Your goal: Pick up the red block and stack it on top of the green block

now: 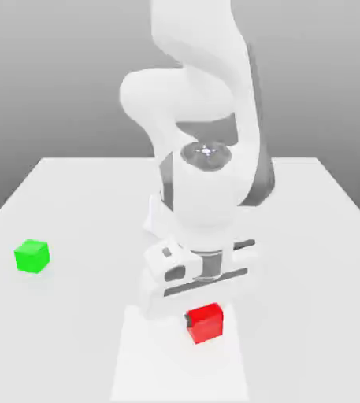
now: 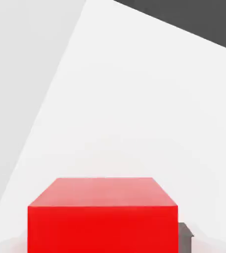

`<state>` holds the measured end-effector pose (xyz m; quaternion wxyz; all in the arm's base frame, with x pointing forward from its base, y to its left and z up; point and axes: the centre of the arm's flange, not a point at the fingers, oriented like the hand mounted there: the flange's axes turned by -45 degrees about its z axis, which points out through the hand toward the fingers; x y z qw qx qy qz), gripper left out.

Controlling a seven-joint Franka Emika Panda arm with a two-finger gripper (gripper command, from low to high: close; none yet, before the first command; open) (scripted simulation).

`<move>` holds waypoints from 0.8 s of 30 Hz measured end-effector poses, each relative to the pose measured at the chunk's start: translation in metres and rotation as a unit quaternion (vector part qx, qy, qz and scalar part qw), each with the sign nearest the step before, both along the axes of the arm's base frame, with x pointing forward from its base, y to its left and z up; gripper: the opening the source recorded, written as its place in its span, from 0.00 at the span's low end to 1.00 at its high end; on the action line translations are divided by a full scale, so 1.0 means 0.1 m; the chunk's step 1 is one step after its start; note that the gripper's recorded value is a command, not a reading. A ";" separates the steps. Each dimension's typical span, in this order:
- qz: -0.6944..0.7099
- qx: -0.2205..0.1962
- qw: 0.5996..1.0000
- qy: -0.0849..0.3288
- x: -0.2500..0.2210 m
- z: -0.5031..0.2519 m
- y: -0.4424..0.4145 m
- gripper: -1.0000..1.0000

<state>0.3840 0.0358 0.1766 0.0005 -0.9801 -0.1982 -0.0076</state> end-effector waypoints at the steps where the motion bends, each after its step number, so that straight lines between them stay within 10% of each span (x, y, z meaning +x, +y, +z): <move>1: 0.000 0.000 1.000 0.000 0.00 0.04 0.00 0.00; 14: -0.091 -0.009 0.996 0.011 -0.11 0.35 -0.47 0.00; 24: -0.461 -0.017 0.887 0.014 -0.72 0.49 -2.27 0.00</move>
